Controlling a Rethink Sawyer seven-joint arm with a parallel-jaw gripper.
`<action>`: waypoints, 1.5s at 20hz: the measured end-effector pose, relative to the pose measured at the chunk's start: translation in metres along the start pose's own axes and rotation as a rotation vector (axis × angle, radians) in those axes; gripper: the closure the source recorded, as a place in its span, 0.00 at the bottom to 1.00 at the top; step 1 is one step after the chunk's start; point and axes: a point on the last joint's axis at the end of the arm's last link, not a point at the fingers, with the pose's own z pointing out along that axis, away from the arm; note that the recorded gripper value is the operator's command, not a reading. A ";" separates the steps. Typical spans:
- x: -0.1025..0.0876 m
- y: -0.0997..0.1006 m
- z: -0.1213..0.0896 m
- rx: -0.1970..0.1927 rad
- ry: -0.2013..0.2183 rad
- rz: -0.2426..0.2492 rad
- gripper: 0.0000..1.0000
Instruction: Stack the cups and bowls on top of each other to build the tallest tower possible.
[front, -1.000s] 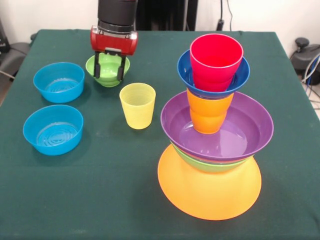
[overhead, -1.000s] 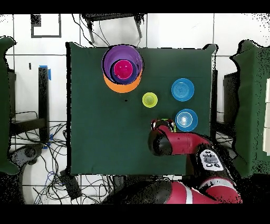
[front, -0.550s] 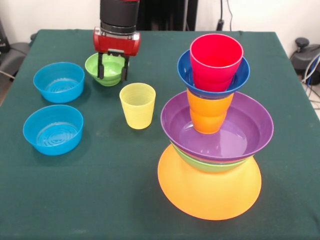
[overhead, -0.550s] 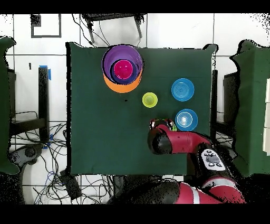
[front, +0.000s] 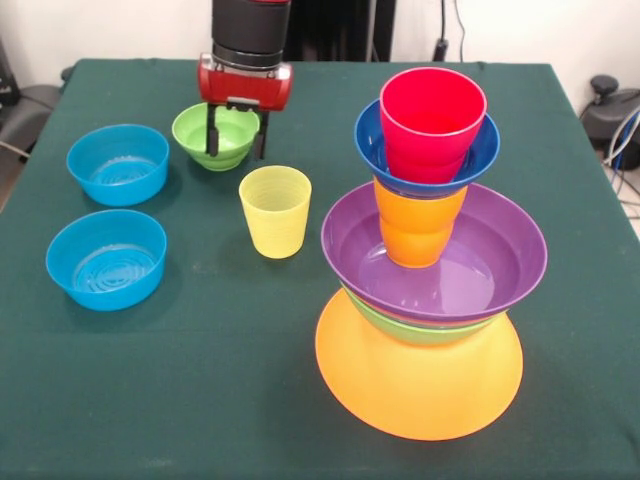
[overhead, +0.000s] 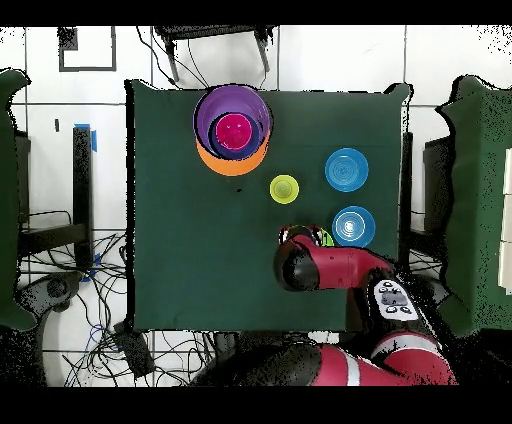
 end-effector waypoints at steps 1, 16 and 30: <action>0.000 0.001 -0.001 0.001 0.000 -0.004 0.00; -0.011 0.003 -0.020 0.034 -0.022 -0.024 0.00; 0.015 -0.003 -0.018 0.008 0.034 0.061 0.00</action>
